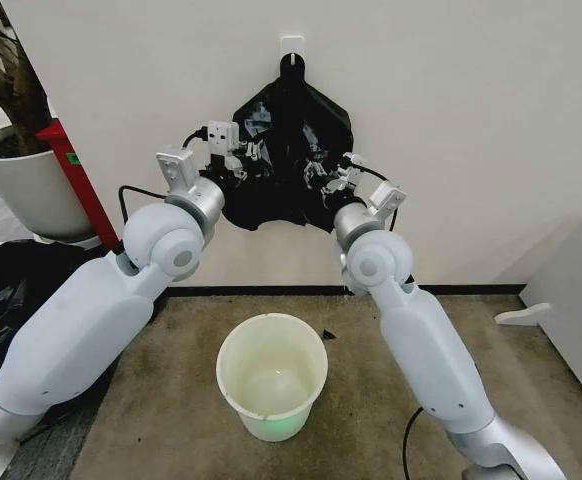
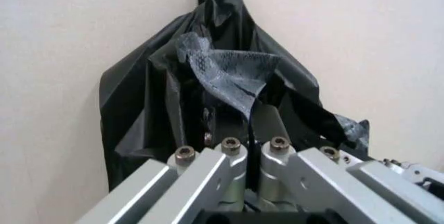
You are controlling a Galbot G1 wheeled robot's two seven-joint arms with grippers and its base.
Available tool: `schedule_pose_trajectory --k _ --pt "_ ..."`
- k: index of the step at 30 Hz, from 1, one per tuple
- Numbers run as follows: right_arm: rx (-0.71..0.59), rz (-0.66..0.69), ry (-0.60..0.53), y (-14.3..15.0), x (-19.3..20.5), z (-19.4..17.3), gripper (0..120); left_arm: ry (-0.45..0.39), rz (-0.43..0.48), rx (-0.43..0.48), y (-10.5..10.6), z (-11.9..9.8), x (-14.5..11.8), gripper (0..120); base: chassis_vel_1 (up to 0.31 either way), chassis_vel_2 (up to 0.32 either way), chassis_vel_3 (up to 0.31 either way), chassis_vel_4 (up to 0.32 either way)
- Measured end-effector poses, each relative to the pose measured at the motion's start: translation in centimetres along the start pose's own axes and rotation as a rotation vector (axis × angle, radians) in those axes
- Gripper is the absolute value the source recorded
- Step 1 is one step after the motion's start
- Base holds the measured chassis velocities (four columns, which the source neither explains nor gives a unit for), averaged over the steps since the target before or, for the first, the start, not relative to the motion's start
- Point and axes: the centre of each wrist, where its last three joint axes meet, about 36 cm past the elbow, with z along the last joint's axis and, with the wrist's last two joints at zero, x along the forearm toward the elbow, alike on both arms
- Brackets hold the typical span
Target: Place the garbage bag over the trash bin.
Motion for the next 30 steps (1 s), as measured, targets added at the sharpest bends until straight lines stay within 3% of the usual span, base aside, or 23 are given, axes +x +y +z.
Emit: schedule_pose_trajectory --k 3,13,17,20,22,27,30 --pt "-0.002 -0.002 -0.002 0.1 0.0 0.0 0 0.000 0.000 0.000 0.0 0.0 0.1 0 0.000 0.000 0.000 0.000" --pt "0.013 -0.021 -0.023 0.0 1.6 -0.1 0 0.043 -0.021 0.020 0.6 1.8 2.3 0 0.000 0.000 0.000 0.000" --pt "0.052 0.035 0.019 -2.2 5.9 3.6 0 0.107 -0.015 0.030 -0.1 5.7 7.1 0 0.000 0.000 0.000 0.000" --pt "0.070 0.044 0.040 -2.8 8.1 4.6 0 0.118 -0.011 0.036 -0.5 6.4 8.5 0 0.000 0.000 0.000 0.000" --pt "0.060 0.006 0.045 -2.1 10.2 3.4 0 0.113 0.000 0.044 -0.8 6.1 9.3 0 0.000 0.000 0.000 0.000" --pt "0.050 -0.079 0.011 -0.2 10.5 -0.1 0 0.043 0.027 0.043 -0.9 3.4 8.8 0 0.000 0.000 0.000 0.000" --pt "0.062 -0.093 0.014 -0.1 11.7 -0.9 0 0.030 0.055 0.056 -1.5 2.4 9.8 0 0.000 0.000 0.000 0.000"
